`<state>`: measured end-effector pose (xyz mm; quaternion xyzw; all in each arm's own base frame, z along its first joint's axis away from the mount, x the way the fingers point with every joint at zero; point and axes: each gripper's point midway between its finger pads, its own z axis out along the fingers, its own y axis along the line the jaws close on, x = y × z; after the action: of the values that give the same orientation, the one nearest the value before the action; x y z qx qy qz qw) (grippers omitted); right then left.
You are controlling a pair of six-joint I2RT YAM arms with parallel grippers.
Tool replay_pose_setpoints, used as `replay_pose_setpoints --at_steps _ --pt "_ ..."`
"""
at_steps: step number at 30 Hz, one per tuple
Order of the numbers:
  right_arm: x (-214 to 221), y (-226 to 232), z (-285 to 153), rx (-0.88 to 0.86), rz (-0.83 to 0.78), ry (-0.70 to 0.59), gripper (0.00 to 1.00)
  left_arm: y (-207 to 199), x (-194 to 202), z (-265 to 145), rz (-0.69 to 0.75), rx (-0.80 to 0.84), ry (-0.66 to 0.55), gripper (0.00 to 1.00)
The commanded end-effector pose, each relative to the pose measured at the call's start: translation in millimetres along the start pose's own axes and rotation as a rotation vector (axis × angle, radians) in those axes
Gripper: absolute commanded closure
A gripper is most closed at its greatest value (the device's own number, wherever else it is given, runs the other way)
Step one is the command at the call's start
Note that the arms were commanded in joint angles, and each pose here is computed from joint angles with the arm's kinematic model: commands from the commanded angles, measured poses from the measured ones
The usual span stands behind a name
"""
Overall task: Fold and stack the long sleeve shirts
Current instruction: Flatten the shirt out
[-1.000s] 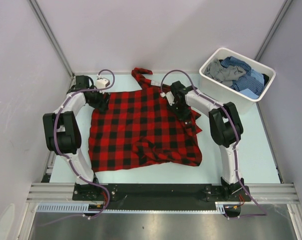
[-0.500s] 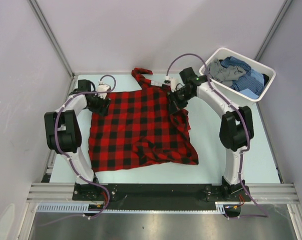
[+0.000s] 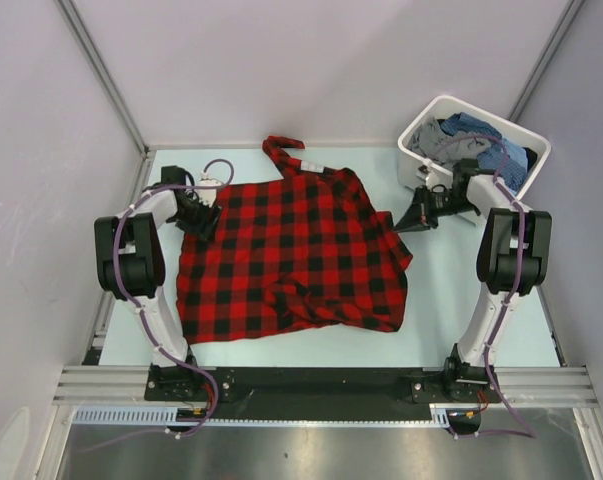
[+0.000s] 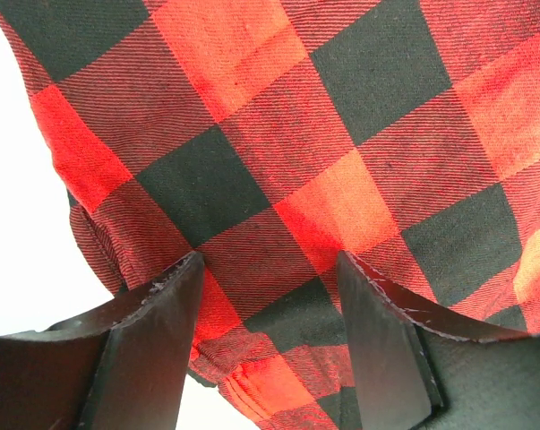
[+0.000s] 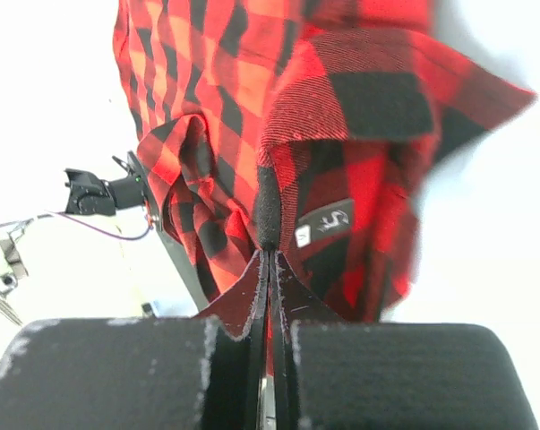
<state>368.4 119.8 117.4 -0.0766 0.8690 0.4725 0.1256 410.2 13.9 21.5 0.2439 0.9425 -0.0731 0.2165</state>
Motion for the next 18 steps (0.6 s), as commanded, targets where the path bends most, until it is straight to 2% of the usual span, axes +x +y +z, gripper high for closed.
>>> replay_pose_setpoints --at_steps 1,5,10,11,12,16,17,18 --pt "3.1 -9.9 -10.6 -0.025 0.005 -0.014 1.00 3.3 0.9 -1.5 -0.026 -0.010 0.011 0.33" --pt "0.6 -36.8 -17.4 0.081 -0.006 -0.023 0.95 3.9 -0.6 -2.9 -0.035 -0.016 0.007 0.33" --pt "-21.4 -78.0 -32.9 0.355 -0.057 -0.076 0.88 0.5 -7.4 -8.7 -0.037 0.000 -0.021 0.32" --pt "-24.9 -79.2 -35.3 0.377 -0.075 -0.077 0.82 -1.1 -14.2 -12.6 -0.023 0.012 -0.045 0.31" --pt "-27.8 -85.2 -38.6 0.436 -0.091 -0.067 0.80 -2.9 -19.9 -16.8 -0.015 0.024 -0.068 0.30" --pt "-53.2 -52.5 -55.0 0.509 -0.223 -0.043 0.64 -15.9 -63.6 -48.6 0.074 0.102 -0.242 0.26" --pt "-57.4 -39.6 -52.0 0.512 -0.267 -0.042 0.54 -13.0 -78.4 -59.1 0.109 0.093 -0.284 0.25" --pt "-63.4 -32.1 -55.3 0.537 -0.303 -0.052 0.48 -12.2 -86.2 -63.6 0.123 0.093 -0.307 0.24"
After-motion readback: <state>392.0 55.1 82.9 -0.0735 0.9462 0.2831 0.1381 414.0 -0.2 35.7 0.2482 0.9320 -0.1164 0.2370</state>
